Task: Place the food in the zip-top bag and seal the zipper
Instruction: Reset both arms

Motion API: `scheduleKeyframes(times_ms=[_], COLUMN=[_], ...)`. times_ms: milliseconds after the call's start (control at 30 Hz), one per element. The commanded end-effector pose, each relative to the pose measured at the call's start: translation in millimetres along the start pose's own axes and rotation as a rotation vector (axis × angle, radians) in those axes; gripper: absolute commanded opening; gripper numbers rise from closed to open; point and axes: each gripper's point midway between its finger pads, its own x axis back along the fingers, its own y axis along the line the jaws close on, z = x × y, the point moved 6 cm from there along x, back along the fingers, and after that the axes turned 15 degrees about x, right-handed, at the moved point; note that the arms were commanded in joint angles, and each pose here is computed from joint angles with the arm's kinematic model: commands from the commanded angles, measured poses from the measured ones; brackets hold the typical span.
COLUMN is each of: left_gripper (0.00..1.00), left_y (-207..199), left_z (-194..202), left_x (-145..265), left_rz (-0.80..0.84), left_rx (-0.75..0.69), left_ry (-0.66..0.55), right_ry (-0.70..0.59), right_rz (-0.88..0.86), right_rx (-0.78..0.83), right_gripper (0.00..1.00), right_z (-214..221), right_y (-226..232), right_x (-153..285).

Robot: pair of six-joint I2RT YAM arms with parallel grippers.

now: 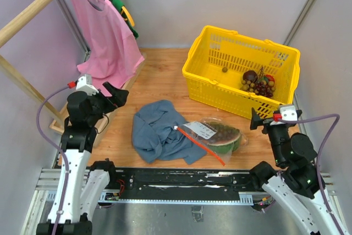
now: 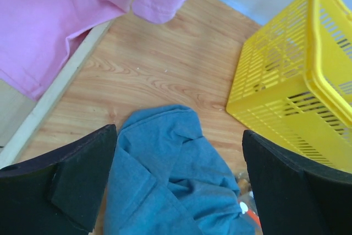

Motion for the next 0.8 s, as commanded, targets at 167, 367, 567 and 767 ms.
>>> scheduleKeyframes(times_ms=[167, 367, 567, 767], left_gripper=[0.99, 0.99, 0.99, 0.99], left_y=[-27.8, -27.9, -24.7, -22.8], left_z=[-33.0, -36.1, -30.2, -28.1], left_x=[78.0, 104.0, 116.6, 111.3], left_rz=[-0.013, -0.02, 0.007, 0.006], left_rx=[-0.202, -0.219, -0.185, -0.19], left_ry=[-0.169, -0.25, -0.283, -0.27], right_ry=[0.042, 0.034, 0.029, 0.02], right_rz=[0.197, 0.206, 0.212, 0.215], right_rx=[-0.105, -0.126, -0.136, -0.139], right_gripper=[0.98, 0.98, 0.98, 0.98], right_z=[-2.5, -0.6, 0.5, 2.1], right_y=[-35.4, -36.3, -36.5, -35.8], right_x=[23.6, 27.2, 28.2, 28.4])
